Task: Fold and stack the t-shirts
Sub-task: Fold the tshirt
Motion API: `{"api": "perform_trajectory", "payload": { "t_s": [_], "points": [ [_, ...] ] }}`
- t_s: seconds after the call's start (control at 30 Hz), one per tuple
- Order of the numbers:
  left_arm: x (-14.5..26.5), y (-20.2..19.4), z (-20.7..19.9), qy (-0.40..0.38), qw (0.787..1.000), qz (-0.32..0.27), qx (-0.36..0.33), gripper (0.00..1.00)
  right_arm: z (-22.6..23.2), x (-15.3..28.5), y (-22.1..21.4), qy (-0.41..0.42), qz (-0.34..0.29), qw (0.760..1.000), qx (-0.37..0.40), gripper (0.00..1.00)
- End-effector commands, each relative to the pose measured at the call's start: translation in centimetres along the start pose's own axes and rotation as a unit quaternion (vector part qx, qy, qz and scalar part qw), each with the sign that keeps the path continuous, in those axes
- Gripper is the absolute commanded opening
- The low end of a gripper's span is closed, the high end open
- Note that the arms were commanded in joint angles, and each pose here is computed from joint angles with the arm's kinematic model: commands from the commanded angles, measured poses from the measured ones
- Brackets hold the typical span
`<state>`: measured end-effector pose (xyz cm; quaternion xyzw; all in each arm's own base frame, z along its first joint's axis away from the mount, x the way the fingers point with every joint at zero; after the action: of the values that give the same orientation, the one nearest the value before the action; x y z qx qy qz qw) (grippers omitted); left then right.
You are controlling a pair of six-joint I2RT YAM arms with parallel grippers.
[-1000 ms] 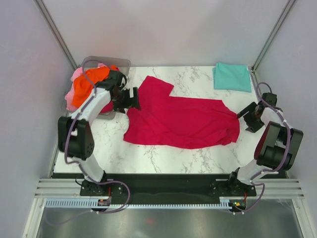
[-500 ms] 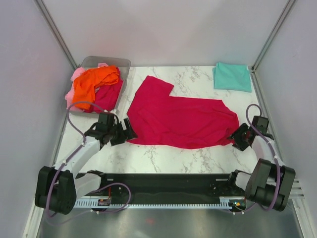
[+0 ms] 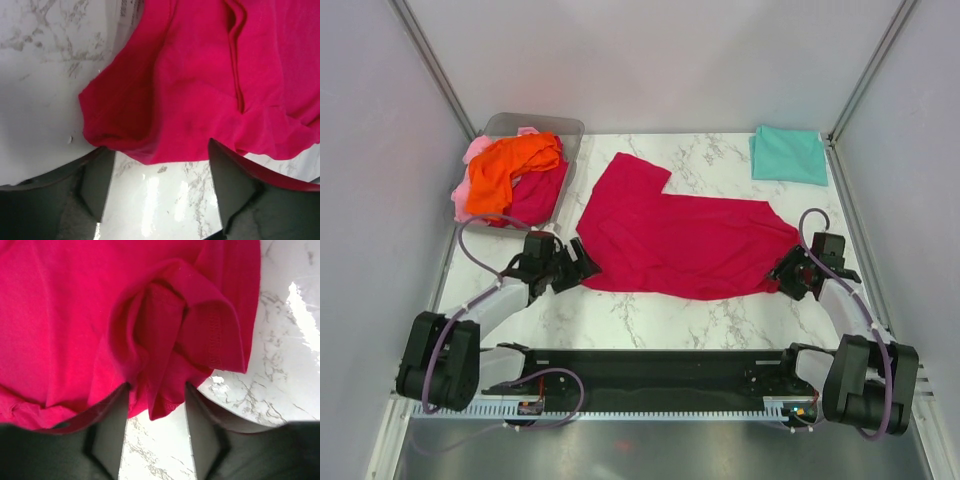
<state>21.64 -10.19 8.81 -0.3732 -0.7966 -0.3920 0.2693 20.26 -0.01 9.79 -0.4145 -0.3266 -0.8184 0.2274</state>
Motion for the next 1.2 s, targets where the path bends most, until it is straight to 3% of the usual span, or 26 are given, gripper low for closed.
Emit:
{"api": "perform_trajectory", "payload": {
  "t_s": [0.0, 0.03, 0.07, 0.13, 0.23, 0.3, 0.5, 0.67, 0.73, 0.77, 0.93, 0.97, 1.0, 1.03, 1.07, 1.13, 1.17],
  "points": [
    [-1.6, 0.5, 0.0, -0.015, 1.0, -0.011, 0.009, 0.78, 0.2, -1.2, -0.2, 0.001, -0.003, 1.0, 0.003, 0.51],
    [-1.8, 0.4, -0.1, -0.022, 1.0, -0.002, 0.01, 0.68, 0.2, -1.3, -0.3, 0.001, 0.001, 1.0, 0.005, 0.49],
    [-2.0, 0.7, -0.4, -0.027, 1.0, 0.002, 0.009, 0.29, 0.3, -1.3, -0.2, 0.001, -0.001, 1.0, 0.006, 0.4],
    [-1.9, 0.8, -0.7, -0.036, 0.999, 0.002, 0.007, 0.03, 0.5, -1.1, 0.1, 0.002, -0.01, 1.0, 0.01, 0.28],
    [-0.9, 1.1, -0.4, -0.004, 1.0, -0.009, 0.007, 0.02, 0.0, -0.2, 1.2, -0.044, -0.039, 0.998, 0.012, 0.0],
    [0.9, 1.7, -0.1, 0.021, 0.999, -0.048, 0.013, 0.02, -0.7, 0.5, 2.7, -0.084, -0.071, 0.994, -0.015, 0.0],
    [5.2, 2.9, 1.5, 0.033, 0.992, -0.115, 0.041, 0.02, -3.5, 0.9, 4.9, -0.107, -0.064, 0.99, -0.066, 0.0],
    [8.8, 4.6, 0.1, 0.018, 0.987, -0.156, 0.044, 0.02, -4.9, 1.7, 6.1, -0.112, -0.079, 0.984, -0.114, 0.0],
    [9.5, 4.4, -0.4, 0.009, 0.988, -0.148, 0.042, 0.02, -4.9, 2.1, 6.1, -0.106, -0.088, 0.984, -0.113, 0.06],
    [9.7, 4.1, -0.5, 0.002, 0.989, -0.142, 0.041, 0.02, -4.9, 2.2, 6.0, -0.107, -0.089, 0.984, -0.113, 0.16],
    [11.3, 2.5, -2.0, -0.058, 0.989, -0.122, 0.051, 0.02, -5.3, 3.3, 6.4, -0.12, -0.112, 0.975, -0.151, 0.46],
    [11.7, 2.4, -2.3, -0.064, 0.989, -0.123, 0.052, 0.09, -5.4, 3.7, 6.8, -0.119, -0.124, 0.972, -0.163, 0.6],
    [12.5, 2.3, -2.8, -0.075, 0.989, -0.121, 0.046, 0.23, -5.1, 4.2, 7.3, -0.108, -0.138, 0.971, -0.162, 0.62],
    [12.9, 2.3, -3.1, -0.079, 0.989, -0.115, 0.041, 0.59, -3.8, 4.6, 7.8, -0.061, -0.138, 0.977, -0.149, 0.63],
    [13.3, 2.3, -3.4, -0.082, 0.99, -0.11, 0.031, 0.76, -2.8, 4.9, 8.1, -0.019, -0.14, 0.981, -0.131, 0.64],
    [14.5, 2.8, -4.2, -0.089, 0.991, -0.098, -0.012, 0.99, -0.2, 6.0, 9.8, 0.058, -0.173, 0.979, -0.087, 0.64],
    [14.8, 3.1, -4.4, -0.091, 0.991, -0.096, -0.029, 1.0, 1.5, 6.0, 9.7, 0.061, -0.176, 0.981, -0.047, 0.64]
  ]
}}
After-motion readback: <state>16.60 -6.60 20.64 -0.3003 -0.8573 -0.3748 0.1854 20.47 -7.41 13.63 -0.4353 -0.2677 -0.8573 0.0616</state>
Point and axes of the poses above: each gripper's point midway between its finger pads, its own x axis back along the fingers, its own z axis along the line the jaws close on, y = z × x, the point moved 7 cm from there along x, back along the fingers
